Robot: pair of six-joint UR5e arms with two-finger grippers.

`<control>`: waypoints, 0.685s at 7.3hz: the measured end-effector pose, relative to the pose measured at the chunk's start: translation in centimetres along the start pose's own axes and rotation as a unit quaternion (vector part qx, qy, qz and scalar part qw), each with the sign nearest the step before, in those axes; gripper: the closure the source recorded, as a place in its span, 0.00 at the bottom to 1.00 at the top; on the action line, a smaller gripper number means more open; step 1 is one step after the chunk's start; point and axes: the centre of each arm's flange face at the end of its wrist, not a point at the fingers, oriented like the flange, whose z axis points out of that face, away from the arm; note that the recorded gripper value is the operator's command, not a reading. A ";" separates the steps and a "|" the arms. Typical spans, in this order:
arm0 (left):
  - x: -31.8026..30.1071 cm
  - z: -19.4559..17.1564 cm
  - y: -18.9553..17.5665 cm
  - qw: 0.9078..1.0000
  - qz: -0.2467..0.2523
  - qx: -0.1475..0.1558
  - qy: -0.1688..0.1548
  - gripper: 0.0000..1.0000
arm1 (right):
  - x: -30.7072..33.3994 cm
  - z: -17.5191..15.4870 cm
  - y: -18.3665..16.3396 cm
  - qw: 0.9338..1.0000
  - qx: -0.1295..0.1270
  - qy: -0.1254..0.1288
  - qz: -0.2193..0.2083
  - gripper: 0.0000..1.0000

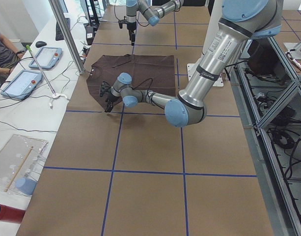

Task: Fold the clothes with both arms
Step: 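Fold the sleeve onto the shirt with the right gripper while the left arm approaches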

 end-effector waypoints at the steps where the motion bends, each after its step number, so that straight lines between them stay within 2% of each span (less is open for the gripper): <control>1: 0.0 0.1 0.0 1.000 0.000 0.000 0.000 0.39 | 0.1 -0.1 -0.1 1.000 0.001 0.000 0.001 0.00; 4: 0.0 0.1 -0.1 1.000 0.001 0.000 0.000 0.94 | 0.4 -0.4 -0.3 1.000 0.004 0.000 0.004 0.00; 5: 0.2 0.1 -0.1 1.000 0.002 0.000 0.001 1.00 | 0.4 -0.5 -0.3 1.000 0.004 0.000 0.004 0.00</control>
